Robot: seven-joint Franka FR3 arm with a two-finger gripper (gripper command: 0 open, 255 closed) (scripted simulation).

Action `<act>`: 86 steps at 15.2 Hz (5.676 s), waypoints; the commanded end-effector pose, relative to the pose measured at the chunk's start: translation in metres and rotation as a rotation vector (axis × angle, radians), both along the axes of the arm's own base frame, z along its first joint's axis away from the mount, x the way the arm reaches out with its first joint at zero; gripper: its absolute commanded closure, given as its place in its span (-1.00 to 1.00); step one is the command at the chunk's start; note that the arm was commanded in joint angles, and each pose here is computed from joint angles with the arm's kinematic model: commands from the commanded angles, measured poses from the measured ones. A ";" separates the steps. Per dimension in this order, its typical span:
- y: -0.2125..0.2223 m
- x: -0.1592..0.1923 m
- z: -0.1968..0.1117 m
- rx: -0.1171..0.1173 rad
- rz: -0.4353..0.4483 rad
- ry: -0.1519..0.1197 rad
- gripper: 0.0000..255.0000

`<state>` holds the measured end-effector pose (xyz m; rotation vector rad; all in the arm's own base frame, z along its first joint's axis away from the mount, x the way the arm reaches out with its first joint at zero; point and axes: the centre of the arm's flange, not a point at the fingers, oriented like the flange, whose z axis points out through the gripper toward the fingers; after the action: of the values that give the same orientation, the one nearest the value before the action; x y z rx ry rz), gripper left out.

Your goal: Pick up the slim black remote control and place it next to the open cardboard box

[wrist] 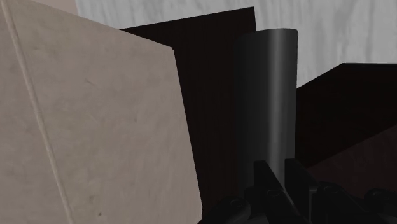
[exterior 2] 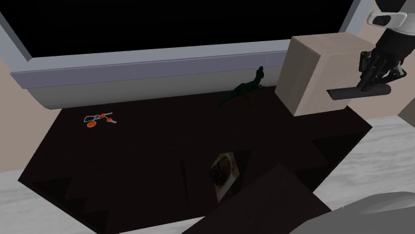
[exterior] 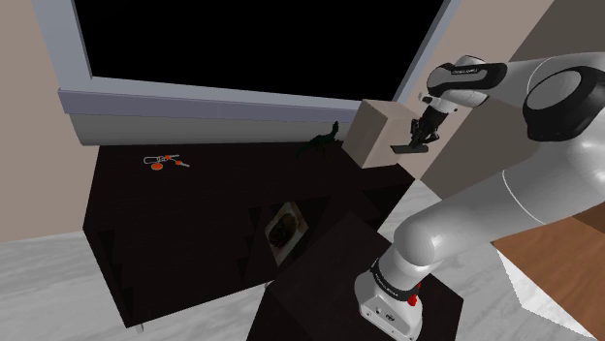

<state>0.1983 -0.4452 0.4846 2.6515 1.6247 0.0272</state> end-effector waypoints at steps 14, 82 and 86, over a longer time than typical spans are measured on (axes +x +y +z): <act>-0.001 0.000 -0.080 -0.001 0.000 0.000 1.00; 0.016 0.016 0.018 -0.008 -0.118 -0.045 1.00; 0.016 0.016 0.039 -0.008 -0.118 -0.045 1.00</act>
<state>0.2140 -0.4295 0.5177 2.7148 1.4497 0.0760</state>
